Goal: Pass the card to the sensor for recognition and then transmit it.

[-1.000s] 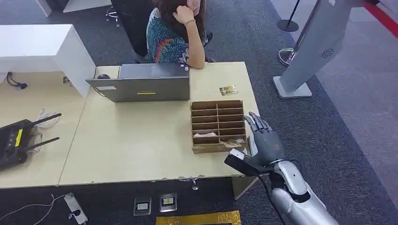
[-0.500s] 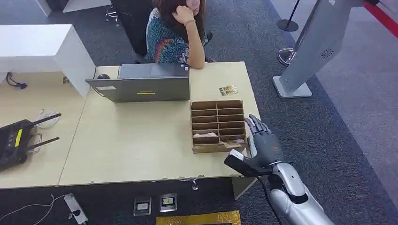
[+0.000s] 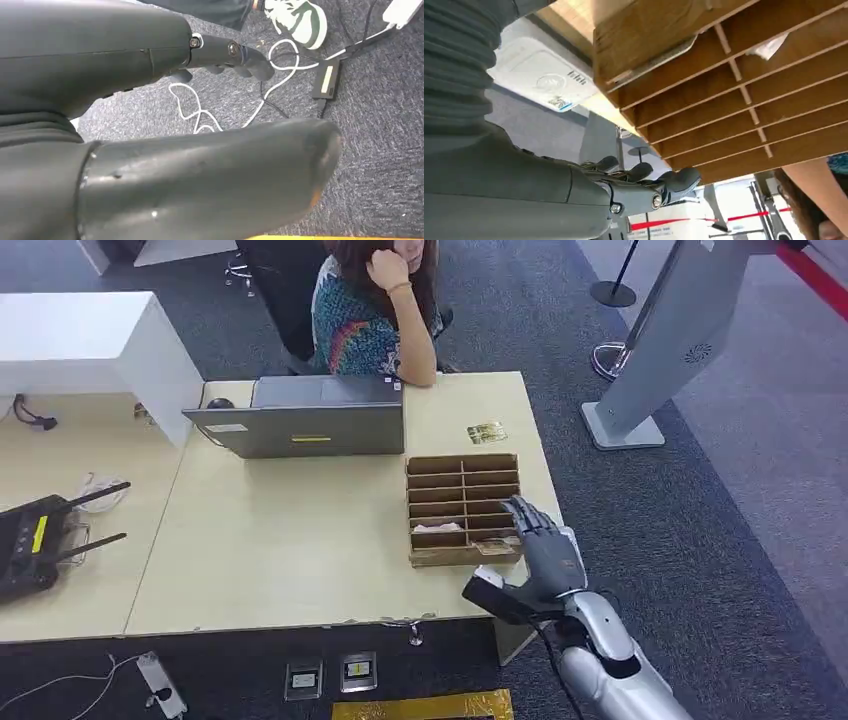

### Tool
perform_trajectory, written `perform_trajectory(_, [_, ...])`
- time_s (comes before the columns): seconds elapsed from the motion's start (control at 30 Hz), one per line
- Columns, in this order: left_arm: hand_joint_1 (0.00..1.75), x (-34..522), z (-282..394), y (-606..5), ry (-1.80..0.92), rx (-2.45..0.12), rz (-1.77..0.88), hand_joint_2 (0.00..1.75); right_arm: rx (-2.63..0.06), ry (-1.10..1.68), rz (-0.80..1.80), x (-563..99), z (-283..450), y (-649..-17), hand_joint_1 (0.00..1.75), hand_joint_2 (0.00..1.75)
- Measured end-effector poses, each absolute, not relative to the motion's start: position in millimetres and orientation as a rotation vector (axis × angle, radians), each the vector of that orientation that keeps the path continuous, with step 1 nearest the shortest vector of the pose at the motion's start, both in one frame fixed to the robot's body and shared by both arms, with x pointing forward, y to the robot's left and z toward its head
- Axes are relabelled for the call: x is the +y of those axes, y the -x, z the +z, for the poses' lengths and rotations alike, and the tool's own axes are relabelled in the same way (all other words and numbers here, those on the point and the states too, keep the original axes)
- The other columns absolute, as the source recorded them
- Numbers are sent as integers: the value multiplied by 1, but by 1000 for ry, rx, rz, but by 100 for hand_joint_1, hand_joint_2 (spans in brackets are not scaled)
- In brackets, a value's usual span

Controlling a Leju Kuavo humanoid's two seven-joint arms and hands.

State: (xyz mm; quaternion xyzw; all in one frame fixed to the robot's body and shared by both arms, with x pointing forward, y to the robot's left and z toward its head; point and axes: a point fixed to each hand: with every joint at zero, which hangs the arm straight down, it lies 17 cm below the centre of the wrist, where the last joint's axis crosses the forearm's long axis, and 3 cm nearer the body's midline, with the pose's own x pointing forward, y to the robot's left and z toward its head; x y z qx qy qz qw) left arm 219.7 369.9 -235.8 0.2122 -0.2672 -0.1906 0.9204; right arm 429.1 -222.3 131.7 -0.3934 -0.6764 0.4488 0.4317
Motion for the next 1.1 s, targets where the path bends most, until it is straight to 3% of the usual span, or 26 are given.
perform_trajectory(1.0, [0, 370, -238, -213, -433, -539, -383, 0, -1651, 948, 1086, -226, 125, -443, 0, 175])
perform_trajectory(1.07, [0, 370, -238, -213, -433, -538, -383, 0, -1648, 954, 1079, -230, 126, -444, 12, 175])
perform_trajectory(1.1, [0, 370, -238, -212, -433, -538, -383, 0, -1648, 956, 1078, -231, 126, -444, 28, 175])
